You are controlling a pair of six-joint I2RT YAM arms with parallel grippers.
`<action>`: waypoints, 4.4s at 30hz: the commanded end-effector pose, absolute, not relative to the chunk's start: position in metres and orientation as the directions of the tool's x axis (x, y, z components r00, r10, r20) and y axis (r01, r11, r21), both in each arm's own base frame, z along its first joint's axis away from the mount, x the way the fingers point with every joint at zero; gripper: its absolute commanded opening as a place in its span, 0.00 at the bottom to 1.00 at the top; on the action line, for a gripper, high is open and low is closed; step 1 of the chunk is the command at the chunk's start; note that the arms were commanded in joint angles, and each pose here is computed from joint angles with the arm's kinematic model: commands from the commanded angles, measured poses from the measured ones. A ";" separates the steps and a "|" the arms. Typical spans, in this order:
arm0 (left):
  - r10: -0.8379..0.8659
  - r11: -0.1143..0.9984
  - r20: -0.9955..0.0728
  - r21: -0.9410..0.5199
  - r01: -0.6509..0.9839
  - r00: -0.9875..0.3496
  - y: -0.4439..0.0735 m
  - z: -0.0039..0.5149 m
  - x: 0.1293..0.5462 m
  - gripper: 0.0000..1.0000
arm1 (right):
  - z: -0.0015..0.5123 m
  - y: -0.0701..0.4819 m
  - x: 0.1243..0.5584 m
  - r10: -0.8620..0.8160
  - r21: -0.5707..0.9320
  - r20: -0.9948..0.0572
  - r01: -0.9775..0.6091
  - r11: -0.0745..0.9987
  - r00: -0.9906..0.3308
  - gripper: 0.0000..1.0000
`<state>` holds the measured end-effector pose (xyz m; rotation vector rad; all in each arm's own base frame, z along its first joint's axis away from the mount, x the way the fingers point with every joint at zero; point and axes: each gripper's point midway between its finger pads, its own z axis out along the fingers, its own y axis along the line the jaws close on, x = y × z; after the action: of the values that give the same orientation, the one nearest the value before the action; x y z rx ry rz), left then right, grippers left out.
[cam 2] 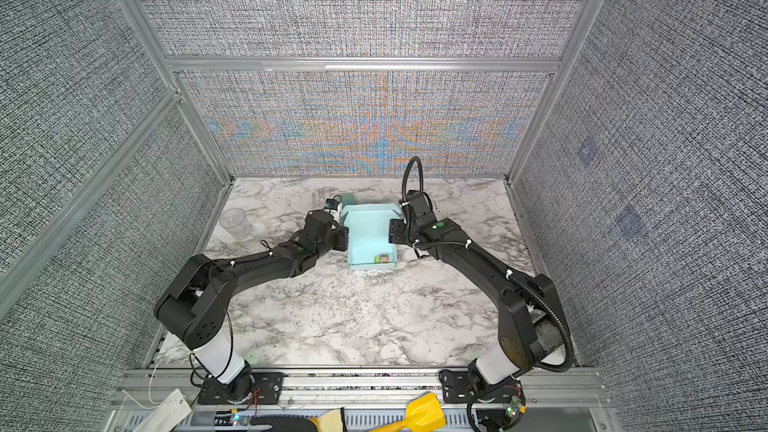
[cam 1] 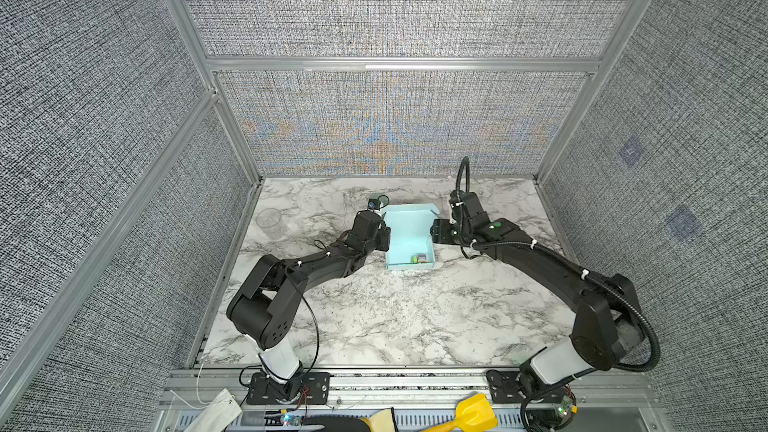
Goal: Fold the paper box
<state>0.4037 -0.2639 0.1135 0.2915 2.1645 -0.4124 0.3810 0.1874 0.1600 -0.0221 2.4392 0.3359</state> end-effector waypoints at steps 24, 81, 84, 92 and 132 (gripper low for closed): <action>0.068 0.907 -0.831 -0.178 0.381 -0.551 -0.268 0.122 0.405 0.00 | 0.148 0.210 0.444 -0.147 0.218 -0.806 -0.518 0.827 -0.574 0.41; -0.049 0.902 -0.933 -0.195 0.386 -0.356 -0.270 0.137 0.394 0.00 | 0.157 0.221 0.402 0.096 0.181 -0.928 -0.210 0.961 -0.361 0.00; -0.042 0.896 -0.940 -0.186 0.404 -0.339 -0.270 0.134 0.391 0.00 | 0.150 0.221 0.400 0.098 0.175 -0.935 -0.204 0.963 -0.341 0.00; -0.028 0.869 -0.958 -0.165 0.466 -0.286 -0.271 0.136 0.379 0.00 | 0.154 0.229 0.393 0.106 0.177 -0.946 -0.215 0.960 -0.306 0.00; -0.052 0.840 -0.981 -0.145 0.523 -0.189 -0.253 0.125 0.339 0.01 | 0.139 0.242 0.351 0.116 0.154 -0.979 -0.232 0.960 -0.170 0.00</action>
<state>0.3413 -0.2471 0.1073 0.3661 1.7624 -0.4913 0.3526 0.2398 0.1291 -0.1181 1.7618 0.2733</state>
